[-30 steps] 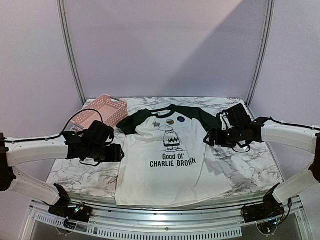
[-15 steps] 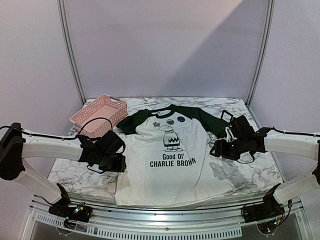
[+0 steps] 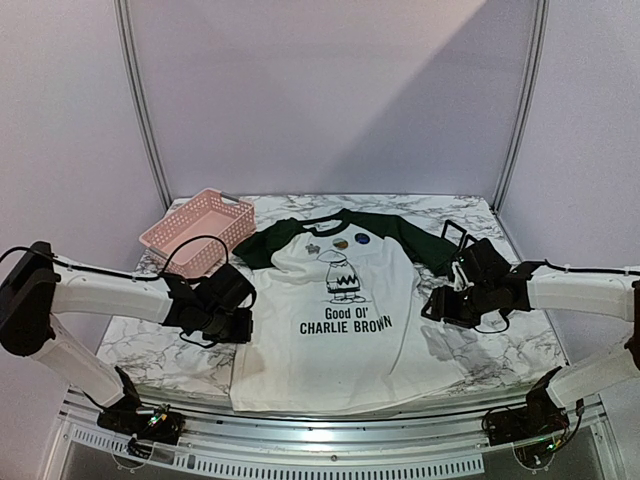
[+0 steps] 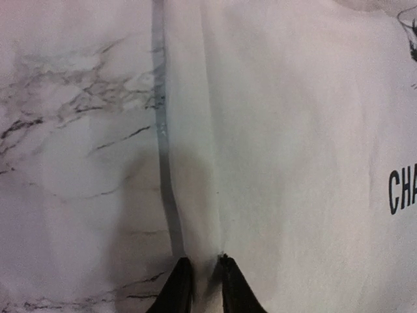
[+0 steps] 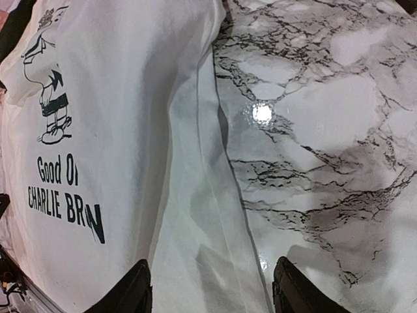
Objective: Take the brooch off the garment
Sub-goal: Move the flattened clothing to the center of the board.
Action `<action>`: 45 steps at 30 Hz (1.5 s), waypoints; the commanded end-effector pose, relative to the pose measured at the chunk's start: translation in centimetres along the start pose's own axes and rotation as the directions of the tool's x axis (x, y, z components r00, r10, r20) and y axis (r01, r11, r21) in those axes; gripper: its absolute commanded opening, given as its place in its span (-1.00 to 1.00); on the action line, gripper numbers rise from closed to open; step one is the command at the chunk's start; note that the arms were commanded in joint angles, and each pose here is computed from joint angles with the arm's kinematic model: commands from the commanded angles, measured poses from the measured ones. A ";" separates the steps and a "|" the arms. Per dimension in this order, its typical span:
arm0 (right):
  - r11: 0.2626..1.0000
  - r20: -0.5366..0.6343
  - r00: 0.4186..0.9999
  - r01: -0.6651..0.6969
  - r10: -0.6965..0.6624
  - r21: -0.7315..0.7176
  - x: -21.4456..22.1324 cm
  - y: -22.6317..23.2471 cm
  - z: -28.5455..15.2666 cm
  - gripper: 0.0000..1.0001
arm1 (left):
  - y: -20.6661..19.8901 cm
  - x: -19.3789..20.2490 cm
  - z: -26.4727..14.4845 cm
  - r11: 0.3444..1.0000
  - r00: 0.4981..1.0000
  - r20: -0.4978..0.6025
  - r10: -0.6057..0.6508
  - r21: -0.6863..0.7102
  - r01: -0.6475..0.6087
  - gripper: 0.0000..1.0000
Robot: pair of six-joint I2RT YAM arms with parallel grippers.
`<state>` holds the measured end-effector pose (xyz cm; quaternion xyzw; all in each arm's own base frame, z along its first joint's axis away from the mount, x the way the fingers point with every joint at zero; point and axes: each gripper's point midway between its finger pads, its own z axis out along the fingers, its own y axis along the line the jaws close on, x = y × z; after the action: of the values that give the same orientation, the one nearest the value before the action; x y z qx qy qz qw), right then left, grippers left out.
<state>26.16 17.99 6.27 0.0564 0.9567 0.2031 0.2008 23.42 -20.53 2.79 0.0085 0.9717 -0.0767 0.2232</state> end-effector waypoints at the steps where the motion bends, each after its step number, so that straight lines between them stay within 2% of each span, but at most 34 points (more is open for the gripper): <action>1: 0.999 -0.025 0.999 -0.030 0.031 0.037 0.9 -1.1 0.3 0.14 | 0.4 1.8 1.0 1.000 0.999 -0.040 0.007 -0.012 -0.007 -0.75; 5: 0.999 -0.069 0.997 -0.035 0.038 0.041 2.2 -1.5 0.5 -0.06 | 0.3 1.8 1.1 1.000 0.999 -0.032 -0.009 -0.004 0.009 -1.00; 10: 0.997 -0.096 0.995 -0.033 0.040 0.073 3.2 -2.1 0.1 -0.21 | 0.1 1.5 0.9 1.000 1.000 -0.024 -0.010 0.002 0.010 -1.00; 16: 0.991 -0.110 0.991 -0.070 0.082 0.115 4.2 -3.3 0.1 -0.23 | 0.4 1.4 0.5 1.000 1.000 -0.013 -0.008 -0.001 0.008 -1.00; 21: 0.995 -0.127 0.989 -0.065 0.074 0.073 4.6 -2.5 0.1 -0.23 | 0.4 1.3 0.3 1.000 1.000 -0.005 -0.010 0.006 0.010 -1.00; 29: 0.997 -0.126 0.991 -0.043 0.051 0.068 4.8 -1.7 0.1 -0.35 | 0.3 1.2 0.0 1.000 1.000 0.002 -0.014 0.016 0.014 -1.00; 31: 0.995 -0.126 0.991 -0.045 0.055 0.084 5.0 -1.9 0.1 -0.44 | 0.3 1.1 -0.2 1.000 1.000 0.004 -0.015 0.016 0.015 -1.00; 36: 0.992 -0.148 0.988 -0.034 0.052 0.125 5.8 -2.2 -0.3 -0.97 | 0.7 1.0 -0.5 1.000 1.000 0.017 -0.018 0.004 0.018 -1.00; 45: 0.983 -0.213 0.973 -0.048 0.086 0.179 8.2 -2.0 -2.5 -1.00 | 1.3 0.9 -2.0 1.000 0.999 0.023 -0.028 0.002 0.027 -1.00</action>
<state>19.11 17.49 3.57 0.0650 0.9823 0.1471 0.0958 23.09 -20.14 3.87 -0.0078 0.9656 -0.0971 0.2413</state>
